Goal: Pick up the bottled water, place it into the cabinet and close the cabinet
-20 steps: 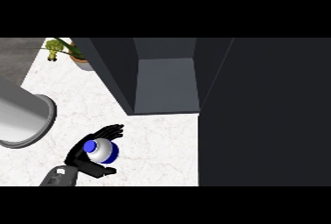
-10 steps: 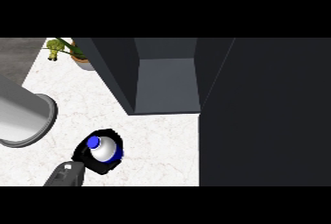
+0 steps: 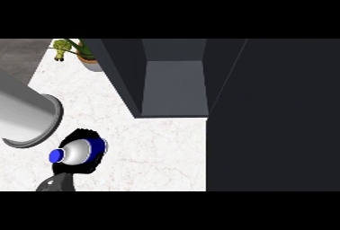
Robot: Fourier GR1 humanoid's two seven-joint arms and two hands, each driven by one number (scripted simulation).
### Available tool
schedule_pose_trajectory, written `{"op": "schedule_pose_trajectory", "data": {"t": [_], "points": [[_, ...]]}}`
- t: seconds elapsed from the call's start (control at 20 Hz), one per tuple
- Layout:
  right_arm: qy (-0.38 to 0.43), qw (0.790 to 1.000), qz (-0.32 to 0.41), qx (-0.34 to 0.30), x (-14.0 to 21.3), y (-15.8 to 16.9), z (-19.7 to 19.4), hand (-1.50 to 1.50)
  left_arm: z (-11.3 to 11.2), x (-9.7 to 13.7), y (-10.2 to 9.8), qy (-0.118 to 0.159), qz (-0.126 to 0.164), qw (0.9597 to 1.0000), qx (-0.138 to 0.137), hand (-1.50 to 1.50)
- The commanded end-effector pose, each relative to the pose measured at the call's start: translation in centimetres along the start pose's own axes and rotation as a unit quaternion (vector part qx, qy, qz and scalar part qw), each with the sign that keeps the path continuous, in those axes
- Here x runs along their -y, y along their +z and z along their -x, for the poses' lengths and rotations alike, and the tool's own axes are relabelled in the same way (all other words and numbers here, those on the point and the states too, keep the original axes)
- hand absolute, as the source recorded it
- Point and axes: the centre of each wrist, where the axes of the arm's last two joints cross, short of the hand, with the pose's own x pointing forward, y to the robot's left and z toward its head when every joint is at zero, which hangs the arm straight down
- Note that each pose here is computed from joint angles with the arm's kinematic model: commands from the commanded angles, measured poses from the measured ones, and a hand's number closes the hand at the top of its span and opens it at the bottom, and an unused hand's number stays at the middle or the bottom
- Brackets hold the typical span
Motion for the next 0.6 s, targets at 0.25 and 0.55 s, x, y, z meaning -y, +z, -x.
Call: {"op": "schedule_pose_trajectory", "data": {"t": [0.25,0.55], "points": [[-0.009,1.000,-0.005,0.027,-2.1,-0.4,-5.1,-1.50,-1.5,1.4,-1.1,-0.008,-0.020,0.9979,0.061,1.50],[-0.005,1.000,0.000,0.030,-2.1,0.4,-4.9,-1.50,-1.4,7.6,-2.0,-0.015,-0.005,0.9964,0.083,1.50]]}}
